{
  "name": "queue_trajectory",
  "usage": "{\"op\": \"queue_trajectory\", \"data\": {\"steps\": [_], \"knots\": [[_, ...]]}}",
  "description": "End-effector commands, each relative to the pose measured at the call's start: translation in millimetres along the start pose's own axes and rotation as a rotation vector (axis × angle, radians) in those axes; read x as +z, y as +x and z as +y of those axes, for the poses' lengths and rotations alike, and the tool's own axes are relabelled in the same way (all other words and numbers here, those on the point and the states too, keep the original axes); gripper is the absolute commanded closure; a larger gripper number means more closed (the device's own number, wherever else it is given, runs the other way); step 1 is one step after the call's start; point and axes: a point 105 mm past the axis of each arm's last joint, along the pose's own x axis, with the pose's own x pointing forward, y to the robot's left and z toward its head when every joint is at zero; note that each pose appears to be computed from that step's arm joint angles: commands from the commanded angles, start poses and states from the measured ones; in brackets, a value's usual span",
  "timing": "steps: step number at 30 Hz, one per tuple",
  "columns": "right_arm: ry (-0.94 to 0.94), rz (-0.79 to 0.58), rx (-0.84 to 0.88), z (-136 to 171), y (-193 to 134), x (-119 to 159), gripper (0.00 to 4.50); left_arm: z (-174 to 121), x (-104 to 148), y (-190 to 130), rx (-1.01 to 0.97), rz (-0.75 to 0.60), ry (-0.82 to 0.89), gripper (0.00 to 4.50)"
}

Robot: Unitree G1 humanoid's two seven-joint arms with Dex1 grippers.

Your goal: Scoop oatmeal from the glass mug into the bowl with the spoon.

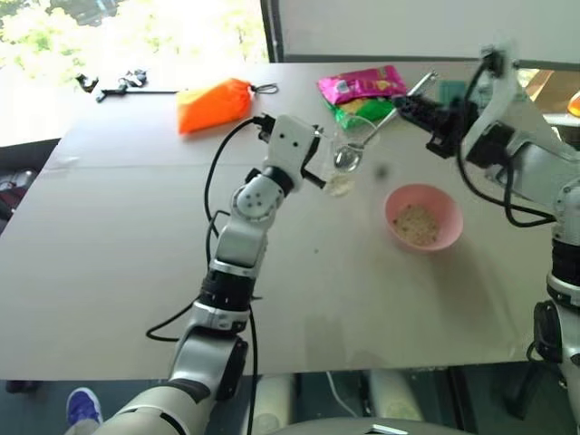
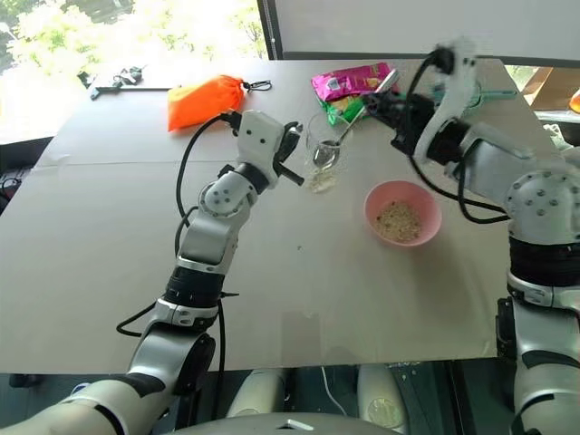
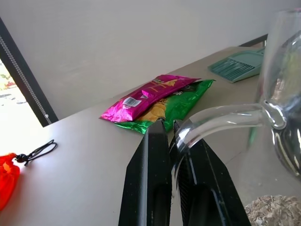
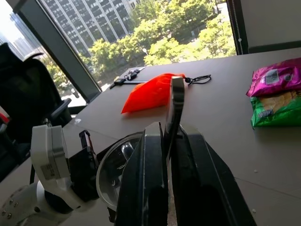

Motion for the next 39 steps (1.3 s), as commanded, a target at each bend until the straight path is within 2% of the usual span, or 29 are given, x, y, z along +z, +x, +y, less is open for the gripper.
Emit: {"op": "queue_trajectory", "data": {"steps": [1,2,3,4,5,6,7,9,12,15,20,23,25,27,30,31,34,39], "knots": [[-0.106,-0.038,0.079,20.5,6.3,11.9,2.52,10.2,17.3,-5.3,0.06,-0.075,-0.038,4.5],[-0.117,-0.046,0.087,22.2,7.1,12.7,2.12,13.0,14.8,-7.6,0.082,-0.071,-0.068,4.5],[-0.129,-0.056,0.092,23.4,6.1,14.7,1.92,16.9,12.9,-10.4,0.105,-0.07,-0.093,4.5],[-0.149,-0.075,0.101,25.0,1.8,19.2,1.35,22.3,10.9,-14.7,0.135,-0.069,-0.113,4.5],[-0.164,-0.098,0.105,25.5,-4.0,24.6,1.02,29.2,9.1,-19.7,0.169,-0.07,-0.137,4.5],[-0.196,-0.124,0.101,24.0,-12.6,30.4,0.42,38.6,6.3,-25.9,0.214,-0.072,-0.167,4.5],[-0.229,-0.146,0.093,21.4,-22.3,35.4,0.04,48.0,2.8,-32.4,0.253,-0.067,-0.174,4.5],[-0.269,-0.166,0.078,16.6,-37.0,39.9,0.04,61.5,-0.4,-42.3,0.3,-0.072,-0.175,4.5],[-0.333,-0.227,0.038,-0.3,-76.4,40.0,0.04,91.2,-19.2,-62.9,0.389,-0.043,-0.171,4.5],[-0.423,-0.172,-0.102,-25.4,-105.2,23.7,0.04,108.6,-40.6,-75.0,0.442,-0.018,-0.173,4.5],[-0.534,-0.089,-0.308,-62.0,-125.5,-14.9,0.04,112.4,-70.6,-75.3,0.448,0.019,-0.209,4.5],[-0.492,-0.08,-0.377,-74.5,-133.5,-34.3,0.04,106.4,-85.3,-72.8,0.438,0.036,-0.263,4.5],[-0.507,-0.044,-0.383,-78.7,-135.4,-48.4,0.0,104.9,-92.5,-73.8,0.455,0.041,-0.321,3.68],[-0.499,-0.031,-0.382,-80.3,-136.0,-58.2,0.0,105.4,-96.6,-76.2,0.474,0.052,-0.333,3.05],[-0.494,-0.017,-0.377,-81.9,-139.5,-67.5,0.0,109.4,-93.3,-83.0,0.498,0.05,-0.33,2.04],[-0.491,-0.01,-0.379,-83.1,-141.5,-69.9,0.0,110.3,-89.8,-85.4,0.498,0.044,-0.327,1.43],[-0.49,-0.003,-0.363,-82.7,-145.2,-73.4,0.0,105.7,-76.8,-92.7,0.455,0.028,-0.333,0.14],[-0.5,0.004,-0.346,-80.0,-157.8,-72.5,0.0,90.3,-66.9,-129.5,0.351,0.076,-0.316,0.03]]}}
